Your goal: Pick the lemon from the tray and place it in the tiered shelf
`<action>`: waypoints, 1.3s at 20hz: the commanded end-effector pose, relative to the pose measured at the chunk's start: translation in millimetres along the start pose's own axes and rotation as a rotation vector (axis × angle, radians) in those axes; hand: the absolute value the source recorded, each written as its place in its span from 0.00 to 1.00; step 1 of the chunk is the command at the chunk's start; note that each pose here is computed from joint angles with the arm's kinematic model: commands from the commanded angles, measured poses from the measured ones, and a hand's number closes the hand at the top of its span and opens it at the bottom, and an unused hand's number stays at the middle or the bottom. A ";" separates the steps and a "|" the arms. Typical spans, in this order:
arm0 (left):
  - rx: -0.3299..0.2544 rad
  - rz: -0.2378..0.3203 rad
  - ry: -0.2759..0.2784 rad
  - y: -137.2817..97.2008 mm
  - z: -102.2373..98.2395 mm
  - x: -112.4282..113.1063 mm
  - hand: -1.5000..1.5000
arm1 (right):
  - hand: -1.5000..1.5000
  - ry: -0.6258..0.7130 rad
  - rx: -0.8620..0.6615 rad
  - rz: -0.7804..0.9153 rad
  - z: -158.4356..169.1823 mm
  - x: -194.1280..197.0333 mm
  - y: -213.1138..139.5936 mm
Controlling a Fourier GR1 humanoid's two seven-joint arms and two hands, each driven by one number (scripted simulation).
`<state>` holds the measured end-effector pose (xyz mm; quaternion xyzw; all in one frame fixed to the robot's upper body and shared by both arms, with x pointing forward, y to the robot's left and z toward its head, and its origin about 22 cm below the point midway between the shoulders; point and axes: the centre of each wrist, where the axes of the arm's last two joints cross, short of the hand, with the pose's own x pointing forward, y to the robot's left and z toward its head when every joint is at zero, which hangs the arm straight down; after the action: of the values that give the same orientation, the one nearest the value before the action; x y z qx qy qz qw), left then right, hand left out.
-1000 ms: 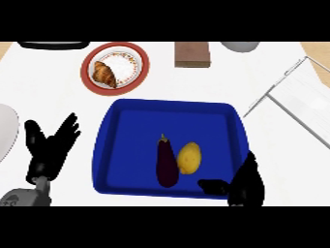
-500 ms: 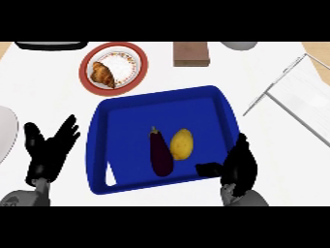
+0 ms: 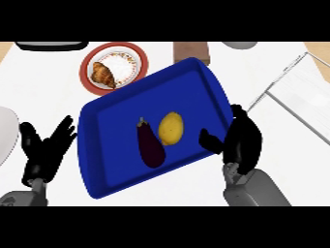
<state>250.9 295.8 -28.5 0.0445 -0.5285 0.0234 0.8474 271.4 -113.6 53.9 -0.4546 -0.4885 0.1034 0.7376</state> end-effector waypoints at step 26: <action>0.027 0.003 0.010 9.2 10.6 -1.2 0.50 | 1.00 0.089 -0.569 -0.049 -2.1 112.1 -257.9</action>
<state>239.9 301.6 -29.2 0.0510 -0.5232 0.0318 0.8501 257.1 -178.1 288.5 -0.6160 -0.5618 -0.0441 0.5505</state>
